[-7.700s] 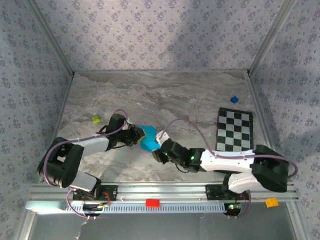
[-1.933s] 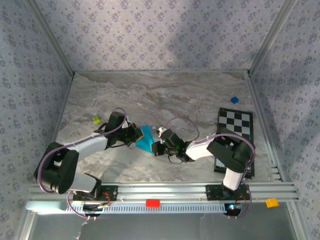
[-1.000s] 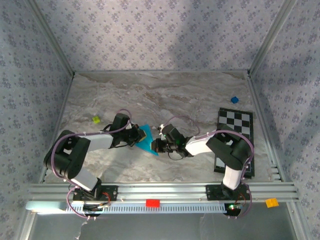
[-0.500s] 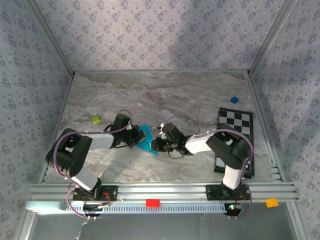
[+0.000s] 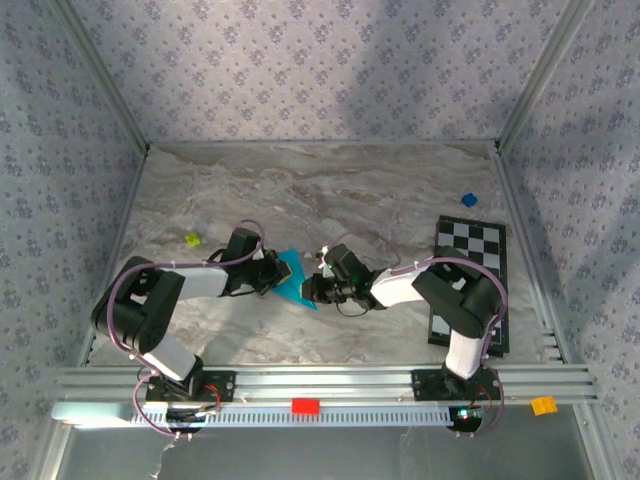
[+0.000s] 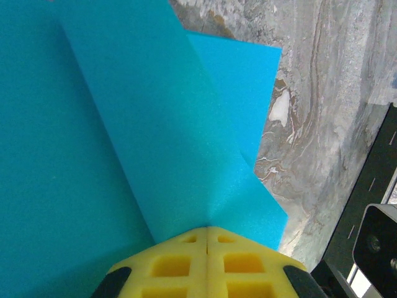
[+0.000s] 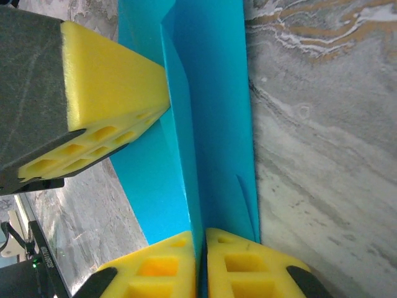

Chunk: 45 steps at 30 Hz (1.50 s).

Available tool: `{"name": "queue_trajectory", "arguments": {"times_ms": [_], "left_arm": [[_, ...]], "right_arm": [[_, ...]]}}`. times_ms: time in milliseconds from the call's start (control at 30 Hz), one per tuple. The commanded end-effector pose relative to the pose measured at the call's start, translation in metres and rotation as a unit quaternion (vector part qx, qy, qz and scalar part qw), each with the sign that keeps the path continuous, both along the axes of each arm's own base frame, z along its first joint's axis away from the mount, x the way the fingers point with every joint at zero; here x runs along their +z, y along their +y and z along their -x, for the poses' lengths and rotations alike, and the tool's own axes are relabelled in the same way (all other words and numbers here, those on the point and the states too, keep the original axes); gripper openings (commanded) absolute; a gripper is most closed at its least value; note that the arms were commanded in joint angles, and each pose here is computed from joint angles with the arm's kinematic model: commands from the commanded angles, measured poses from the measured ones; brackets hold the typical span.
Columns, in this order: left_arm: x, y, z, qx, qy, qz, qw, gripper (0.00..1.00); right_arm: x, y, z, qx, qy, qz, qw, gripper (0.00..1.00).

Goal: Fold a paper plane with a square sheet of paper (pick it up from the middle)
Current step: Fourth fold the wing at the center of the table.

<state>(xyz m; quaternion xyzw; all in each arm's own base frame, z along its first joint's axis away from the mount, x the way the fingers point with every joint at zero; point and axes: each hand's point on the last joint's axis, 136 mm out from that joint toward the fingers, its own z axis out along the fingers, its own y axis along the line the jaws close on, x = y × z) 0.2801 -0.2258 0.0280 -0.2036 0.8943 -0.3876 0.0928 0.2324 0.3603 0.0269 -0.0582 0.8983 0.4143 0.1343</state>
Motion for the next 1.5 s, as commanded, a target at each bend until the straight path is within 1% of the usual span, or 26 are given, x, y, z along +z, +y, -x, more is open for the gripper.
{"name": "queue_trajectory", "arguments": {"times_ms": [0, 200, 367, 567, 667, 833, 1133, 1333, 1467], "left_arm": [[-0.004, -0.001, 0.001, -0.007, 0.001, -0.012, 1.000, 0.01], [0.011, -0.005, -0.001, -0.016, -0.023, 0.002, 1.000, 0.06], [0.019, -0.012, -0.004, -0.030, -0.029, 0.015, 0.999, 0.07], [0.015, -0.018, -0.003, -0.041, -0.027, 0.015, 0.999, 0.08], [0.008, -0.019, -0.001, -0.044, -0.016, 0.011, 0.999, 0.07], [-0.005, -0.020, 0.004, -0.050, 0.004, 0.007, 0.999, 0.05], [-0.007, -0.021, 0.006, -0.060, 0.002, 0.001, 0.998, 0.05], [-0.007, -0.020, 0.009, -0.064, 0.001, -0.001, 0.998, 0.04], [-0.005, -0.020, 0.010, -0.065, -0.004, 0.001, 0.998, 0.04]], "right_arm": [[-0.023, -0.009, 0.014, 0.002, 0.044, 0.032, 0.999, 0.07], [-0.036, -0.015, 0.016, -0.018, 0.061, 0.038, 0.997, 0.03], [-0.047, -0.019, 0.019, -0.029, 0.079, 0.048, 0.995, 0.03], [-0.050, -0.023, 0.018, -0.041, 0.082, 0.054, 0.994, 0.01], [-0.050, -0.024, 0.018, -0.043, 0.080, 0.055, 0.994, 0.01], [-0.041, -0.021, 0.016, -0.037, 0.071, 0.048, 0.996, 0.05], [-0.024, -0.015, 0.009, -0.039, 0.056, 0.034, 0.997, 0.16], [-0.010, -0.013, 0.003, -0.047, 0.043, 0.023, 0.998, 0.19], [-0.002, -0.013, -0.002, -0.048, 0.034, 0.026, 0.998, 0.20]]}}
